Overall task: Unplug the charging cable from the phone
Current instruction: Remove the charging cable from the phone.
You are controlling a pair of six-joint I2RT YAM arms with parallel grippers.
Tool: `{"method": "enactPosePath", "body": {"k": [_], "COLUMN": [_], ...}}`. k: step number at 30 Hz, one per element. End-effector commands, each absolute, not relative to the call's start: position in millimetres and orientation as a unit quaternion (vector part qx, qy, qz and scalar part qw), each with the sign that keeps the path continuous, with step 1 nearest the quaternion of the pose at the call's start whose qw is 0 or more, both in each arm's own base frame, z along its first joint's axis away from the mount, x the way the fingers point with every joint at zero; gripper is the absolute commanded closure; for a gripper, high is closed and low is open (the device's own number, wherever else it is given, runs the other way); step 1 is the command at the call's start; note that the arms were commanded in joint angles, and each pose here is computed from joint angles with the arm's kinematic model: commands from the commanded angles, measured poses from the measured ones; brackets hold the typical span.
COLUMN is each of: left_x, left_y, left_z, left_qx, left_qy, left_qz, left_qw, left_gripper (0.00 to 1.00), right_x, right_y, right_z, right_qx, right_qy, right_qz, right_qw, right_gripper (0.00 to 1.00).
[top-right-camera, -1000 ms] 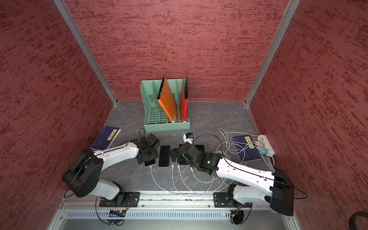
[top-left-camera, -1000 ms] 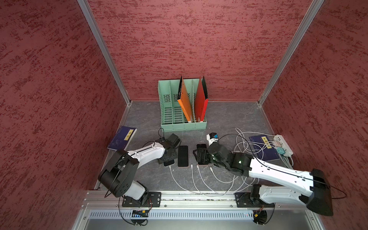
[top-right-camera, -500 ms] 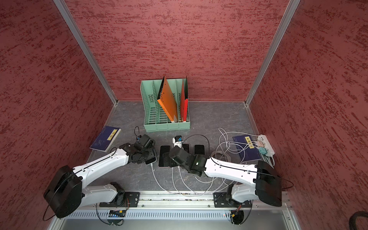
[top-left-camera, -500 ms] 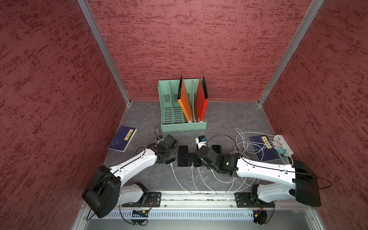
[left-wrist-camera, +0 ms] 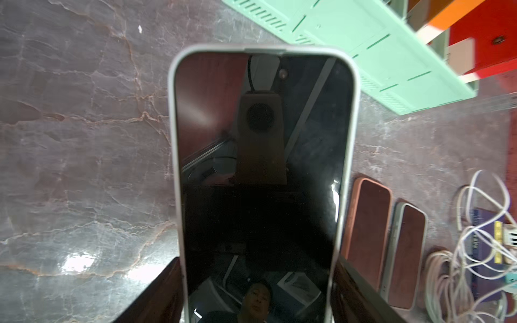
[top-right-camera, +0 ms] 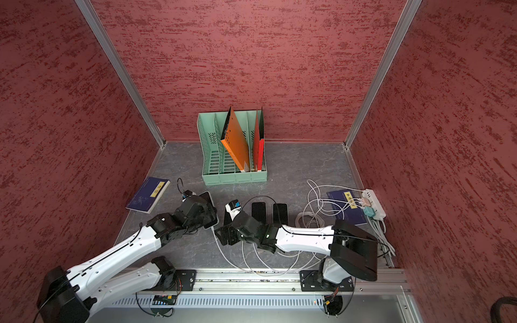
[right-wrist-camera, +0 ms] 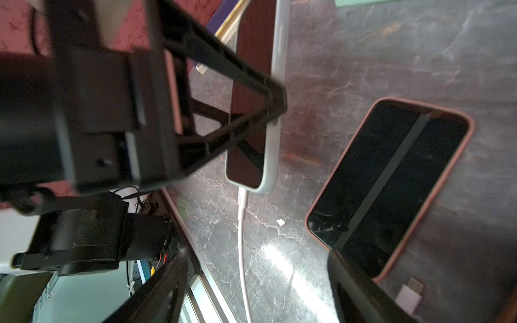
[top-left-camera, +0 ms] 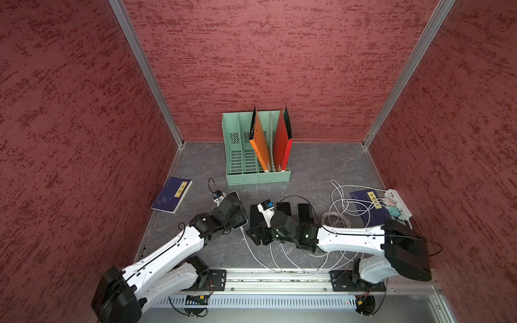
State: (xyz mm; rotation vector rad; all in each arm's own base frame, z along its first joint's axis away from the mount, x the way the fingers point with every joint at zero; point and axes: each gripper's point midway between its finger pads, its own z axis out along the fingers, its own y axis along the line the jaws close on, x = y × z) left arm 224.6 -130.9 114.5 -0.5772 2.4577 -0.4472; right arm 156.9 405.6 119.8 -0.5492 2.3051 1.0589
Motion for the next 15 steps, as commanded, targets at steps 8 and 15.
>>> {"method": "enactPosePath", "body": {"k": [8,15], "left_x": [224.6,221.9], "left_y": [-128.0,-125.1], "left_z": [140.0,148.2], "left_qx": [-0.228,-0.233], "left_qy": [0.893,0.885], "left_qz": [-0.192,-0.194], "left_qw": [0.336,0.353], "left_gripper": [1.0,1.0], "right_x": [142.9,140.5], "right_y": [436.4,442.0], "right_z": [132.9,127.3], "right_qx": [-0.259,-0.273], "right_qy": [0.823,0.819], "right_qz": [0.436,0.439], "right_qw": [0.256,0.251], "right_gripper": [0.45,0.54]}}
